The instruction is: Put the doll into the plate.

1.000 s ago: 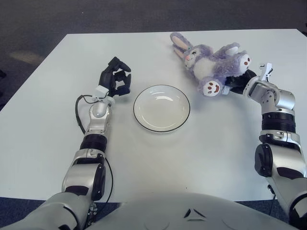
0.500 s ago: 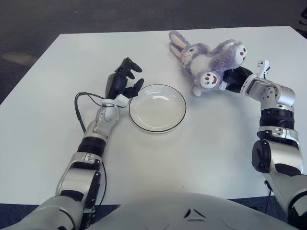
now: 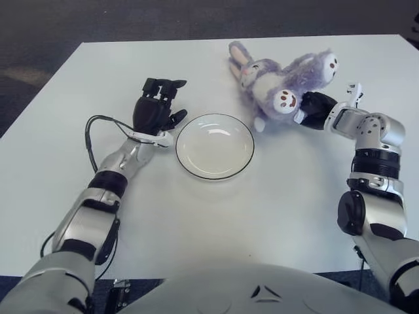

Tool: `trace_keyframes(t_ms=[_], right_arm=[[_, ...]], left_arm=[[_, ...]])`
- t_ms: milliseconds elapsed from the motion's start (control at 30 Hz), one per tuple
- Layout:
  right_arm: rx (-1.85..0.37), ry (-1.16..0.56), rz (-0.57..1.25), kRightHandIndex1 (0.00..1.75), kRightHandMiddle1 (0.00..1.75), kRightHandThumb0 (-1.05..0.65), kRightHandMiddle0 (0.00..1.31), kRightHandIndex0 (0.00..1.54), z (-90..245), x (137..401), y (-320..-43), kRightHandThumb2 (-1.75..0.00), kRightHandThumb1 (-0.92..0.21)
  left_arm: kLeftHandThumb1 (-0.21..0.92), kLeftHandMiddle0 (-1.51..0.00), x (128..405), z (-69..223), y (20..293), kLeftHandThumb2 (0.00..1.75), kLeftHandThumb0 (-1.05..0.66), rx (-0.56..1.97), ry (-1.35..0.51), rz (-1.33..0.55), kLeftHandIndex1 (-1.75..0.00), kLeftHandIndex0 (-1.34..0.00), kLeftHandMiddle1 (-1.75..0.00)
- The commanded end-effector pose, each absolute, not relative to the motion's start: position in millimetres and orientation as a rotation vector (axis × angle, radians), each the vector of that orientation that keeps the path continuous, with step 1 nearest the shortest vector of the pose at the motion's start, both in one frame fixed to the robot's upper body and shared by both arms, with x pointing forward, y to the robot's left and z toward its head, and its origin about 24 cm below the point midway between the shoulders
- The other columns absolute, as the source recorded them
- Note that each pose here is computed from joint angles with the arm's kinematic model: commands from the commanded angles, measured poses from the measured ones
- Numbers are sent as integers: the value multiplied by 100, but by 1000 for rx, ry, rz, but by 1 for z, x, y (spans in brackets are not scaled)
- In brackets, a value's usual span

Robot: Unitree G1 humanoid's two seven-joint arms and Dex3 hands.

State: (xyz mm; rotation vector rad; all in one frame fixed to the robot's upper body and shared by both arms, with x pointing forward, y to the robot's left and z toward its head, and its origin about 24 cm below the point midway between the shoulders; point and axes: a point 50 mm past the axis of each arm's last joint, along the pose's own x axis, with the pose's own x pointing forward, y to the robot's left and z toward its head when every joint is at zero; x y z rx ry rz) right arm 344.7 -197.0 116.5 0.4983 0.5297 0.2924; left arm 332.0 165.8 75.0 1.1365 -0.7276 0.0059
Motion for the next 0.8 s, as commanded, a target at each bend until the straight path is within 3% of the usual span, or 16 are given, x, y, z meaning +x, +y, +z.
trace_keyframes(t_ms=[0,67,267,767], right_arm=[[537,529,338,175,175,0,35,37,119,342,-192,-111,-50],[538,528,346,175,175,0,34,36,121,342,-190,-109,-51],[530,524,359,175,175,0,30,33,126,339,-187,-103,-57],[513,526,369,175,175,0,33,35,127,337,-185,-107,-53]], left_arm=[[74,0,342,85,156,57,-71,1180,-803,8,-40,0,-47],[81,-1,344,86,154,46,-76,1198,-819,9,-30,0,-40],[90,0,349,89,152,35,-82,1234,-849,4,-18,0,-33],[92,-8,352,96,149,58,-78,1170,-847,-2,-30,0,-34]])
